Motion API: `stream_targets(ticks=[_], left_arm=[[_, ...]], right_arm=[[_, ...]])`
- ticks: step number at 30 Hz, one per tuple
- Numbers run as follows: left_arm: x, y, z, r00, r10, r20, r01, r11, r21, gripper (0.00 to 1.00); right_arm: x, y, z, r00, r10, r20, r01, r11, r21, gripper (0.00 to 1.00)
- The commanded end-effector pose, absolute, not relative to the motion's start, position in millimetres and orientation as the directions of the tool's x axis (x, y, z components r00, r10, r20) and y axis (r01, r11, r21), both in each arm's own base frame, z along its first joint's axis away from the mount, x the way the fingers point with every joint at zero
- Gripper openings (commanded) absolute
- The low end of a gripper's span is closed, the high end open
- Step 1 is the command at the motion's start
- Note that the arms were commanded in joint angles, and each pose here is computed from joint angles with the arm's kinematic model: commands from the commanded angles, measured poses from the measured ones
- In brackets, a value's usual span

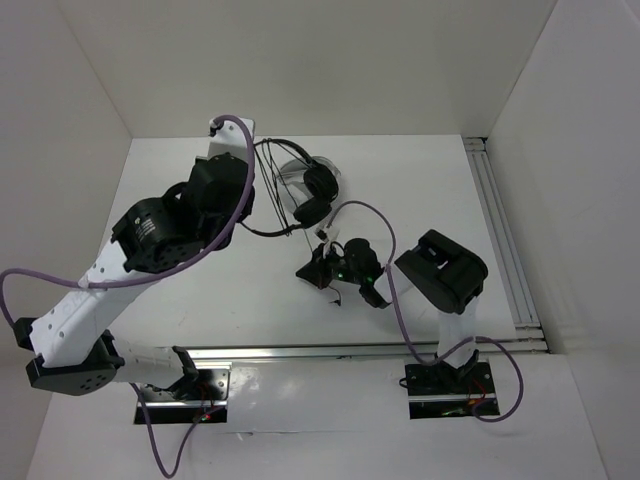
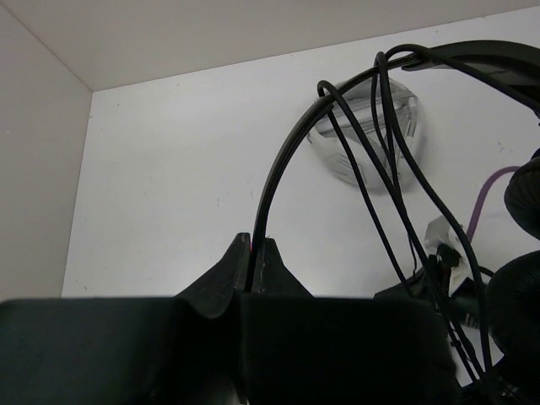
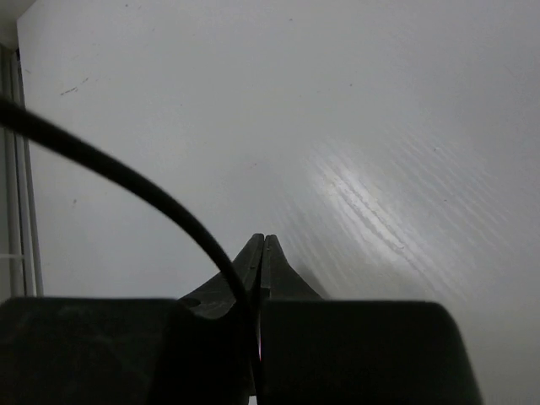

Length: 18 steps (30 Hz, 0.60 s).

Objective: Wrap the headphones

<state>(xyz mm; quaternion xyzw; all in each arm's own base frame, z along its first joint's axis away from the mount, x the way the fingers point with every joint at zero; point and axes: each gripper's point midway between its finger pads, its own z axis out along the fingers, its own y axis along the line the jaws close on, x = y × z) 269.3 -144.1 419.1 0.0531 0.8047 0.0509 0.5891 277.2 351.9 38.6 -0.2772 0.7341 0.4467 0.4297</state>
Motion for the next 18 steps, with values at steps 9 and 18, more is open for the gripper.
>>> stream_targets(ticks=[9, 18], left_arm=[[304.7, -109.5, 429.0, -0.240, -0.052, -0.969, -0.186, 0.982, -0.007, 0.00], [346.0, -76.8, 360.0, -0.367, -0.036, -0.930, -0.265, 0.962, 0.068, 0.00]], right_arm=[[214.4, 370.1, 72.2, -0.313, -0.147, -0.938, -0.808, 0.561, 0.182, 0.00], [151.7, 371.5, 152.8, -0.105, -0.198, -0.975, -0.792, 0.610, -0.039, 0.00]])
